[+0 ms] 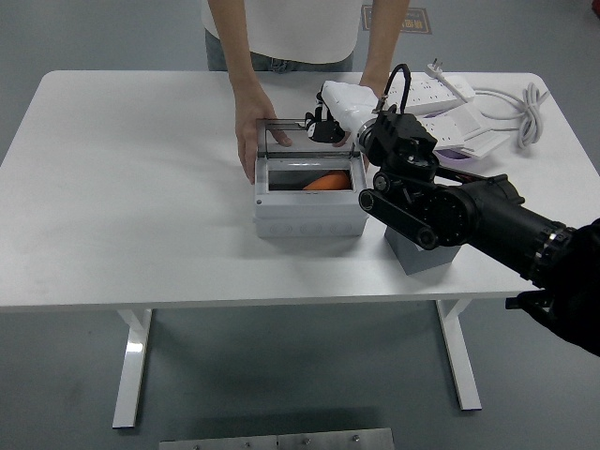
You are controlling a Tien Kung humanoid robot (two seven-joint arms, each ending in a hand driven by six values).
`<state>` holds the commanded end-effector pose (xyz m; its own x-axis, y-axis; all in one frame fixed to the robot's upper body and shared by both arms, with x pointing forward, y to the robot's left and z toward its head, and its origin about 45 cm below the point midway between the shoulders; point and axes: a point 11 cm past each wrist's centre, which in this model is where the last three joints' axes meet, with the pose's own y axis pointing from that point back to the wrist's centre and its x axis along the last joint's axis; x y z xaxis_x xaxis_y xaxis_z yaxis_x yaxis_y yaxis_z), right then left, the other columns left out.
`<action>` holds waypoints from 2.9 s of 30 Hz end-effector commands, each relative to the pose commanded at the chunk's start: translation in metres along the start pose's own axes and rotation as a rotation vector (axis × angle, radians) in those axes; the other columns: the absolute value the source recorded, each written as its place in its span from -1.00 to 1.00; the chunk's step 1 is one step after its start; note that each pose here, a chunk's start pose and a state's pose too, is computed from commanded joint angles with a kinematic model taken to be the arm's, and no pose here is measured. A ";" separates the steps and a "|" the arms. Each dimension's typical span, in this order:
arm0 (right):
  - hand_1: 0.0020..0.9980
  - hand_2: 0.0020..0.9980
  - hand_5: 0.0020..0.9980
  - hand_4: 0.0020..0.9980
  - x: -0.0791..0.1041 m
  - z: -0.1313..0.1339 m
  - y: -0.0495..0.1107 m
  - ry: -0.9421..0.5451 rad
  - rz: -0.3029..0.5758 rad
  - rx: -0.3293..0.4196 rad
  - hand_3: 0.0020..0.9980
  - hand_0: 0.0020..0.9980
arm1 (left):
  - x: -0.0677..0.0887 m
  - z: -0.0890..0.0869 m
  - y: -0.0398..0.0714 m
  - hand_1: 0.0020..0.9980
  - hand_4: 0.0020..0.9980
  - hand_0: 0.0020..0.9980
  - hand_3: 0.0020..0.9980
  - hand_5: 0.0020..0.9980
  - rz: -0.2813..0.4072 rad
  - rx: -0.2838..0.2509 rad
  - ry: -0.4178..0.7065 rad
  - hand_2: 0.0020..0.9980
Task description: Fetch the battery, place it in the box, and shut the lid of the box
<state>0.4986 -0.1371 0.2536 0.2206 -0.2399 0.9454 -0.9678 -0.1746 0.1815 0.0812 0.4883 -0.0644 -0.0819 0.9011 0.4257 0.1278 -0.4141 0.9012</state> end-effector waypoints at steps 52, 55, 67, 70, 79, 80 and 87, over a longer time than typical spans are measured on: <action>0.25 0.24 0.93 1.00 0.008 0.000 -0.006 -0.033 0.055 0.019 0.31 0.56 | -0.001 0.012 0.004 0.44 -0.62 0.02 0.05 -1.00 -0.003 -0.021 -0.020 0.16; 0.25 0.24 0.93 1.00 0.011 0.001 -0.006 -0.012 0.071 0.005 0.31 0.56 | 0.000 0.012 0.004 0.44 -0.62 0.02 0.05 -1.00 -0.002 -0.021 -0.019 0.16; -0.27 -0.11 0.94 1.00 0.012 -0.001 -0.004 0.019 0.109 -0.012 0.14 -0.05 | 0.001 0.012 0.004 0.43 -0.65 0.01 0.05 -1.00 0.001 -0.020 -0.019 0.16; -0.66 -0.53 0.12 0.50 0.013 -0.001 -0.004 0.024 0.112 -0.017 -0.44 -0.85 | 0.001 0.012 0.004 0.43 -0.65 0.01 0.05 -1.00 0.001 -0.019 -0.019 0.17; -0.71 -0.58 -0.04 0.27 0.010 -0.002 -0.003 0.023 0.106 -0.022 -0.49 -0.93 | 0.001 0.012 0.004 0.43 -0.66 0.01 0.05 -1.00 0.001 -0.021 -0.019 0.17; -0.71 -0.58 -0.04 0.27 0.009 -0.002 -0.003 0.023 0.103 -0.022 -0.49 -0.93 | 0.001 0.012 0.004 0.43 -0.66 0.01 0.05 -1.00 0.001 -0.021 -0.019 0.17; -0.72 -0.59 -0.06 0.26 0.004 -0.001 -0.002 0.029 0.089 -0.024 -0.50 -0.95 | 0.001 0.012 0.004 0.43 -0.67 0.01 0.06 -1.00 0.001 -0.021 -0.021 0.17</action>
<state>0.5016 -0.1367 0.2571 0.1304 -0.2258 0.9654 -0.9861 -0.1304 0.1027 0.0939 0.4895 -0.0610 -0.0610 0.9031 0.4250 0.1069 -0.4175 0.9024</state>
